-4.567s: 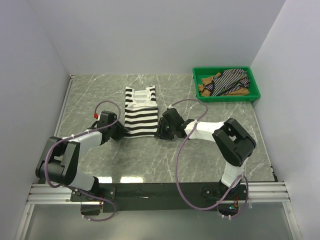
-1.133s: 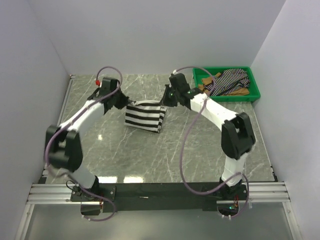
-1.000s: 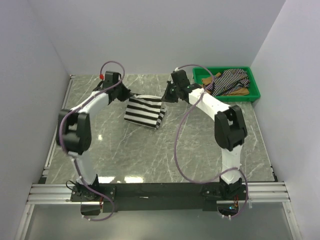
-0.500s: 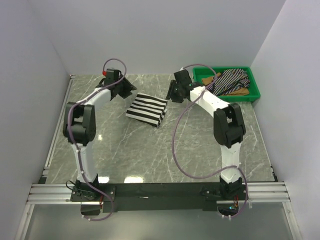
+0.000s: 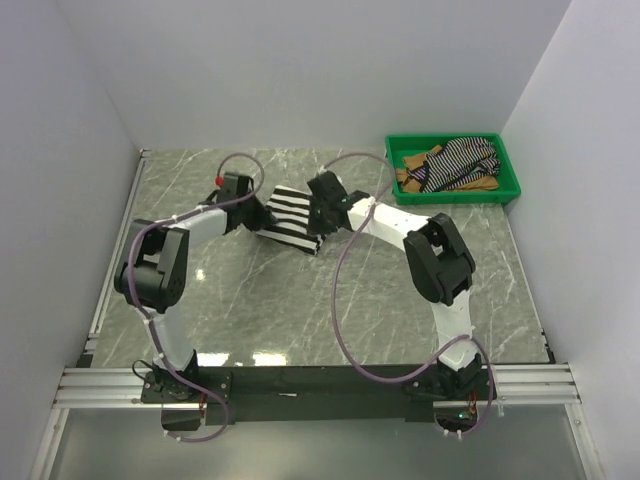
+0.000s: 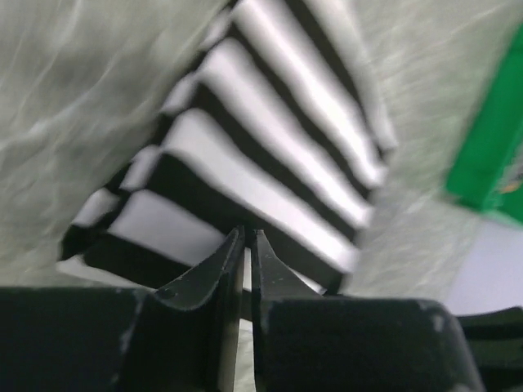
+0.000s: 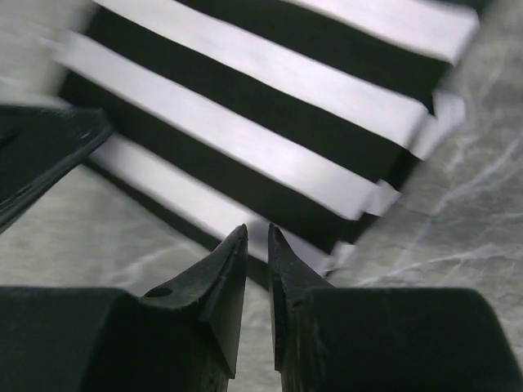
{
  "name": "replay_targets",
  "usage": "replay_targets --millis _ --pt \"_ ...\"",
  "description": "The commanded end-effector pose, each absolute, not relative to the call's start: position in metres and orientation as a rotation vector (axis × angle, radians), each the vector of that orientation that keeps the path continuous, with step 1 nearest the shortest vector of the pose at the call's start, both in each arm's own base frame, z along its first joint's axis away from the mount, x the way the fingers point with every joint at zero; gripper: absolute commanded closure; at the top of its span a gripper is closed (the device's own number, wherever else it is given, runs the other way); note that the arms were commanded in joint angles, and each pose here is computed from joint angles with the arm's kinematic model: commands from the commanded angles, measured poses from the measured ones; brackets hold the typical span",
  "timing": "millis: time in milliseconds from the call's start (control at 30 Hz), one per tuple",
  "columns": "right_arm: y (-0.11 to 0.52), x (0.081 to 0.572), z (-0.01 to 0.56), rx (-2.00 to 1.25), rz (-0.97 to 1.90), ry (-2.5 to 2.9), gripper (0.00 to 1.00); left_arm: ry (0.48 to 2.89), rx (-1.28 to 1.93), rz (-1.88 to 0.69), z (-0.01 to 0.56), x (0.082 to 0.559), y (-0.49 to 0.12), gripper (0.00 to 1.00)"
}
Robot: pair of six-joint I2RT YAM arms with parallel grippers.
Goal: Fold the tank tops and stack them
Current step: Fold the tank top, then neatly place the folded tank top to the corner
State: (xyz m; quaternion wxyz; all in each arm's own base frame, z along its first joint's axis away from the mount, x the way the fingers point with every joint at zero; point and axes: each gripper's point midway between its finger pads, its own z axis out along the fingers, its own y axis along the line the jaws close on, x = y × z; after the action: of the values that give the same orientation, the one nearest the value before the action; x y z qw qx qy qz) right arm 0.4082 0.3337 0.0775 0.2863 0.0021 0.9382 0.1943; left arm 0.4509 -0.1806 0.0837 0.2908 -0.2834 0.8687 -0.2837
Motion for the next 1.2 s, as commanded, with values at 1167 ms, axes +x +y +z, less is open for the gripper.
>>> replay_targets --millis 1167 --pt "0.333 0.404 0.075 -0.031 0.539 2.519 0.46 2.361 -1.216 -0.165 0.022 0.336 -0.044 0.90"
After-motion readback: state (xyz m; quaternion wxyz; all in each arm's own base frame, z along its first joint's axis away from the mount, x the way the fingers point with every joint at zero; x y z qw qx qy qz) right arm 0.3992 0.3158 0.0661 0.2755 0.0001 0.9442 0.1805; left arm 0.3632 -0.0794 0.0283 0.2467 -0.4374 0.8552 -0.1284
